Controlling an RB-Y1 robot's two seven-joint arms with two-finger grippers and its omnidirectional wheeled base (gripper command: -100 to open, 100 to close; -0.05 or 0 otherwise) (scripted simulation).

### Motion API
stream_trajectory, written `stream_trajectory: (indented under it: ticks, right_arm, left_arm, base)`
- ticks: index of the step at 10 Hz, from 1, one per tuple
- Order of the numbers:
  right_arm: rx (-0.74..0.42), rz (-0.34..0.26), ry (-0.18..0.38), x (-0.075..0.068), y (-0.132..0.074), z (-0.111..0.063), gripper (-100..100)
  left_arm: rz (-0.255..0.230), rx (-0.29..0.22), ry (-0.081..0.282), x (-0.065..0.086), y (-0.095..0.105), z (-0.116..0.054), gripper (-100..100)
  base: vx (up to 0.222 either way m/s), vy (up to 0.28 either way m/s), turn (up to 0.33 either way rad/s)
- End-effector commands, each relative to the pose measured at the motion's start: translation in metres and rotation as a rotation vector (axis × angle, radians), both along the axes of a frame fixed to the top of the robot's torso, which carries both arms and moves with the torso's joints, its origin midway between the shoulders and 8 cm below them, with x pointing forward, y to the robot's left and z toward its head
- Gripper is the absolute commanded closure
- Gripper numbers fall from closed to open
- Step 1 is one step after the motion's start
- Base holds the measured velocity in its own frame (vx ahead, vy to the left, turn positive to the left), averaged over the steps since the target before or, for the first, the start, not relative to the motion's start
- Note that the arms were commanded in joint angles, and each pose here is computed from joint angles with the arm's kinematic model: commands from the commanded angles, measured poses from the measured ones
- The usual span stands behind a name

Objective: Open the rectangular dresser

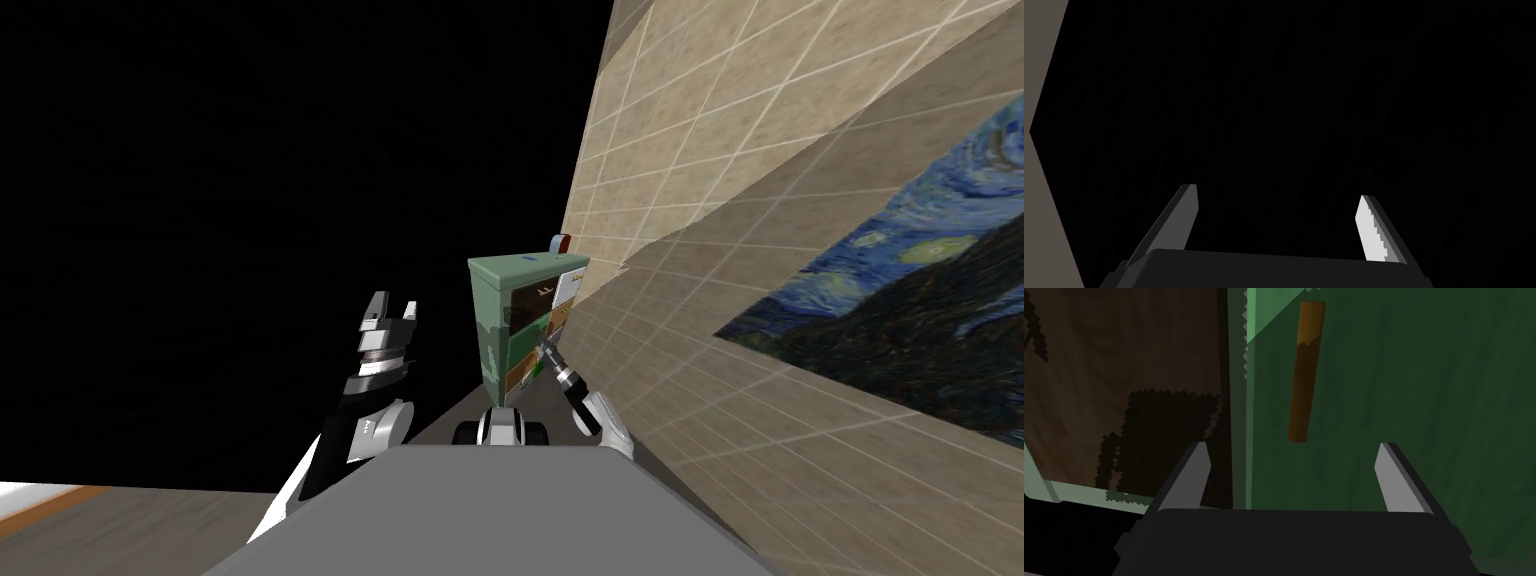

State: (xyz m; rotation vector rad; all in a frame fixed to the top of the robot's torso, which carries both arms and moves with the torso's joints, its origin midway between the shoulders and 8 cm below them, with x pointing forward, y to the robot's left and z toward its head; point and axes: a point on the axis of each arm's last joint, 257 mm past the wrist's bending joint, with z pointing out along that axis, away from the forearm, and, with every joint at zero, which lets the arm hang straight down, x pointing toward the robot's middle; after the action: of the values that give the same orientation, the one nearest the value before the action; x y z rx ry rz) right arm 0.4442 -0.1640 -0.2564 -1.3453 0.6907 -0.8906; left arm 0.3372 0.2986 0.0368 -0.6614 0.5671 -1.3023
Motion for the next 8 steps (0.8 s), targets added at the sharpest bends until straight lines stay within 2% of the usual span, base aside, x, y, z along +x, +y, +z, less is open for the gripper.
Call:
stream_trajectory:
  ticks: [1,2,3,4,8]
  right_arm:
    - [-0.014,-0.011,0.006,0.002,-0.004,-0.001,-100]
    - [-0.021,-0.019,0.007,0.011,-0.010,0.005,-100]
    - [-0.021,-0.014,0.004,0.007,-0.008,0.003,-100]
    - [-0.019,-0.016,0.006,0.008,-0.009,0.003,100]
    - [-0.024,-0.004,0.007,0.008,-0.015,0.008,100]
  left_arm:
    - [0.000,0.000,0.000,0.000,0.000,0.000,0]
    - [0.000,0.000,0.000,0.000,0.000,0.000,0]
    - [0.000,0.000,0.000,0.000,0.000,0.000,0]
    - [0.000,0.000,0.000,0.000,0.000,0.000,0]
    - [0.000,0.001,0.000,0.000,0.000,0.000,0]
  base:
    - [0.055,0.083,0.001]
    - [0.032,0.081,0.046]
    - [0.021,0.046,0.010]
    - [0.004,0.007,-0.002]
    - [-0.151,-0.089,-0.027]
